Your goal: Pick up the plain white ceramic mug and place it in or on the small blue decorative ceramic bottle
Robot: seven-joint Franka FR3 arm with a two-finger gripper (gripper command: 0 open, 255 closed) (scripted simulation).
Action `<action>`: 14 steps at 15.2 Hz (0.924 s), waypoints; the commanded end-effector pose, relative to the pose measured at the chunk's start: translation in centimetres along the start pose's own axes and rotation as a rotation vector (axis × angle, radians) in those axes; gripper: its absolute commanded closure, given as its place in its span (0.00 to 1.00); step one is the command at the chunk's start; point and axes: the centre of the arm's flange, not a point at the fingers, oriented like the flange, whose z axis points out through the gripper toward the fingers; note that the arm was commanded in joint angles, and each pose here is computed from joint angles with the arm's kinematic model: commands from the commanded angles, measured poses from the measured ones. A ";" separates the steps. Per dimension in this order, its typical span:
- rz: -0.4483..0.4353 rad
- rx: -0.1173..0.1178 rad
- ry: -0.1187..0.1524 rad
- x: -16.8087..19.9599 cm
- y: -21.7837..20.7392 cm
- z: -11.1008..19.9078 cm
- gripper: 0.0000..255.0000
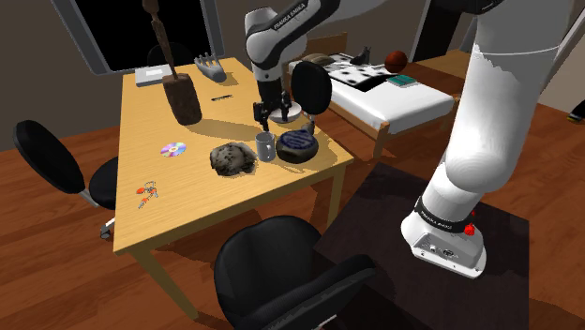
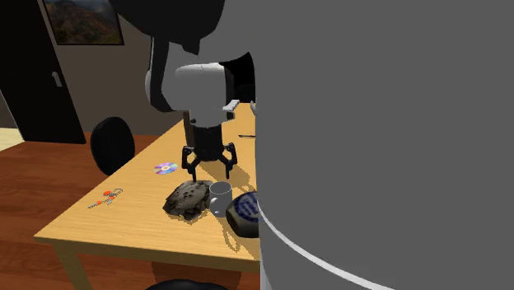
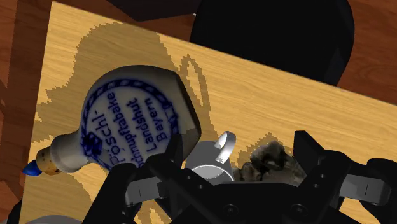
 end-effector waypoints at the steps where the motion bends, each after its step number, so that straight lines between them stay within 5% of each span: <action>1: -0.002 -0.007 -0.004 2.3 -0.3 1.6 0.00; 10: -0.012 -0.040 -0.023 12.5 -1.7 8.1 0.00; 14: -0.012 -0.041 -0.023 12.5 -1.6 9.7 0.00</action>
